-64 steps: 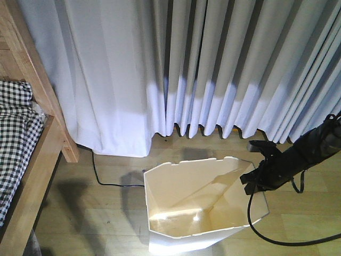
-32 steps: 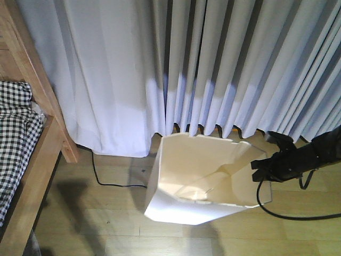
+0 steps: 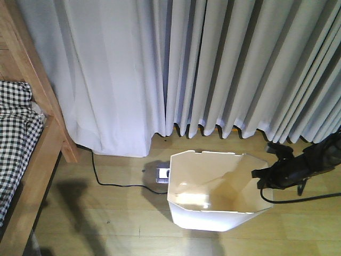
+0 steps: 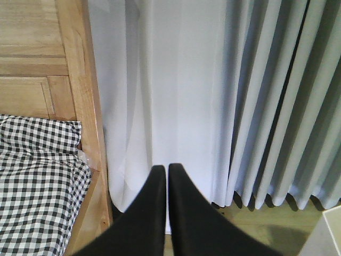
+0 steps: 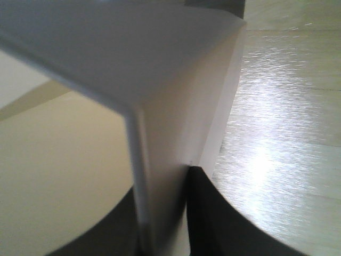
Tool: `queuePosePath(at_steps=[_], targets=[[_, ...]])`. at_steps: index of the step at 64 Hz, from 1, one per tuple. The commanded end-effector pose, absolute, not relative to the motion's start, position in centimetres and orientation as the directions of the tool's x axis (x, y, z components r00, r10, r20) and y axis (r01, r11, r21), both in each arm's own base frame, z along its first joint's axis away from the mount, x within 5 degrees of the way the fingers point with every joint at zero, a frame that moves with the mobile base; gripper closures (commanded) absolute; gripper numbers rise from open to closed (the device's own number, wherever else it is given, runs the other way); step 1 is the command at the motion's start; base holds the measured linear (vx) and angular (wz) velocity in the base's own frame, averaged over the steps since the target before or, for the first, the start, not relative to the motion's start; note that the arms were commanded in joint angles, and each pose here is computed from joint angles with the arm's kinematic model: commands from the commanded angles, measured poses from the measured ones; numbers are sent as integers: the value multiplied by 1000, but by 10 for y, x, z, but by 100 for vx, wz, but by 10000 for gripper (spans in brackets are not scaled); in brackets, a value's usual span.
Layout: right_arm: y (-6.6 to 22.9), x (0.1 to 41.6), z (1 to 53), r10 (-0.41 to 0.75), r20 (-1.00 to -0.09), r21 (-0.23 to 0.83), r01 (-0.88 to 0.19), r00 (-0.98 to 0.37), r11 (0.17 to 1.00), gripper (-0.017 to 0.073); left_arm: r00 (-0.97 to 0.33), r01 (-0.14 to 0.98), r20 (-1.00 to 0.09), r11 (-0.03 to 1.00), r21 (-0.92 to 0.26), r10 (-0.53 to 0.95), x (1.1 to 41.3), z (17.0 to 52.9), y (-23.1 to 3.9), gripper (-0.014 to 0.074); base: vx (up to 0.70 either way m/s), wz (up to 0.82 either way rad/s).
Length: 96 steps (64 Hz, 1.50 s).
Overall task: Move trash bin to bedside with robot
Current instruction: 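Lower the held bin onto the floor beside the bed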
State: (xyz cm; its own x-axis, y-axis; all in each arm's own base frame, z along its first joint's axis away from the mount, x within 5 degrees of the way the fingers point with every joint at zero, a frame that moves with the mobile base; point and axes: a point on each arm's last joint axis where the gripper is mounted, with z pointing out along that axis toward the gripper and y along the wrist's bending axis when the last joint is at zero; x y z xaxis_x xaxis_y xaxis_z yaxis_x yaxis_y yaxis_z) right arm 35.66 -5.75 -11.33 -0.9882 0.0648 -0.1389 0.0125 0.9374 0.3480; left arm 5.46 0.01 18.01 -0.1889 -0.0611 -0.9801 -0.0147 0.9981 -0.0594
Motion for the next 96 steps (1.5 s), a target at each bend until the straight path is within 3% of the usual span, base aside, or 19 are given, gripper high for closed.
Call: queuePosePath(at_steps=[1,15,29,37,73,96], targets=[[-46,382,-88,134,-186,535,14,-973,845,562,-135,-10,-988,997,-72,-73,56,178,0,599,0,0],[-38,393,-117,109,-191,529,-9,-975,849,562,-135,-10,-988,997,-72,-73,56,178,0,599,0,0],[-12,410,-138,37,-216,519,-83,-976,851,562,-135,-10,-988,997,-72,-73,56,178,0,599,0,0],[0,420,-150,45,-202,541,-73,-978,838,562,-135,-10,-988,997,-72,-73,56,178,0,599,0,0],[-4,437,-177,-21,-168,464,-99,-985,880,541,-135,-10,-988,997,-72,-73,56,178,0,599,0,0],[-4,437,-182,-8,-158,468,-82,-987,880,475,-135,-10,-988,997,-72,-73,56,178,0,599,0,0]])
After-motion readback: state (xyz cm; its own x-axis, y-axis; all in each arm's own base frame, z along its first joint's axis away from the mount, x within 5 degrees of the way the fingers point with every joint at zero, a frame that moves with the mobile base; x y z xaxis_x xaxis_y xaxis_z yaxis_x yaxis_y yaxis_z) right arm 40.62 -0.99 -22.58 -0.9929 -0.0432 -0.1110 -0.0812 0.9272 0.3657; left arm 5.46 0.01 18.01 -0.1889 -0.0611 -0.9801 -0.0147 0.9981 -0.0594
